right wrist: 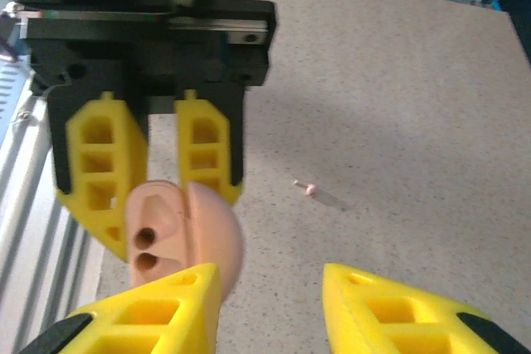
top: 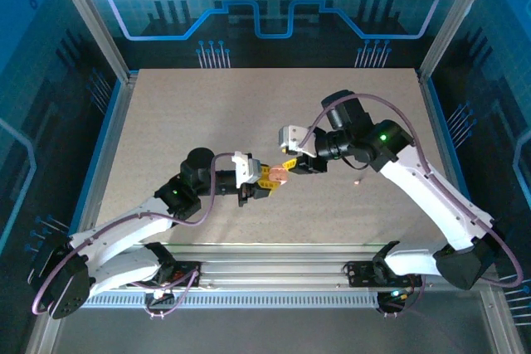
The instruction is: Insert the wireless bluetooth earbuds into the charging case
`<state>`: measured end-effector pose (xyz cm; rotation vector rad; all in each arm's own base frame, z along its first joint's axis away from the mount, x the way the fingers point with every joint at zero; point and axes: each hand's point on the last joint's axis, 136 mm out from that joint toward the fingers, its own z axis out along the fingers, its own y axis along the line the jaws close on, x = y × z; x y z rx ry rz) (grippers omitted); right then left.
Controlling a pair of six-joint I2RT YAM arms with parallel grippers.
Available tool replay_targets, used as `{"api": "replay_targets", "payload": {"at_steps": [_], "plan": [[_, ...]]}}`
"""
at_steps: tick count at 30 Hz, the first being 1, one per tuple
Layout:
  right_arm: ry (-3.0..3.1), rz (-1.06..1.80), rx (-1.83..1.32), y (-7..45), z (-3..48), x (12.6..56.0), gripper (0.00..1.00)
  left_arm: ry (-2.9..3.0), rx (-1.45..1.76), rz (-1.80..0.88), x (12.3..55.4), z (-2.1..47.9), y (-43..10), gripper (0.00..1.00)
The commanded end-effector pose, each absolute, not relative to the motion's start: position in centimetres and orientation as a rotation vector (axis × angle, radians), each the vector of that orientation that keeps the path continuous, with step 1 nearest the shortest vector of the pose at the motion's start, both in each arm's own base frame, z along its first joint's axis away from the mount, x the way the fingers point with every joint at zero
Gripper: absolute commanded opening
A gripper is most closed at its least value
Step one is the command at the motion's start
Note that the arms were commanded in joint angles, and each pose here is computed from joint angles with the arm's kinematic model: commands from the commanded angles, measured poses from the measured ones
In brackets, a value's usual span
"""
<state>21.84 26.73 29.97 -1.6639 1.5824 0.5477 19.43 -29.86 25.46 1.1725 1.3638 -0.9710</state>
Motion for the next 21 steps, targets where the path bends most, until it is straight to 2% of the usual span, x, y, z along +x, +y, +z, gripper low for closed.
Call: {"api": "replay_targets", "payload": {"at_steps": [1,11,21], "plan": [[1.600,0.541,-1.626,26.4,30.0,22.1,0.37,1.294,1.202,-0.979,18.7,27.0,-30.1,0.16],[1.623,0.585,-1.536,26.3,31.3,22.0,0.39,1.339,1.088,-0.949,20.3,26.6,-29.1,0.16],[1.981,0.701,-1.178,26.8,30.2,24.9,0.36,1.544,0.767,-0.850,24.1,25.2,-23.7,0.17]]}}
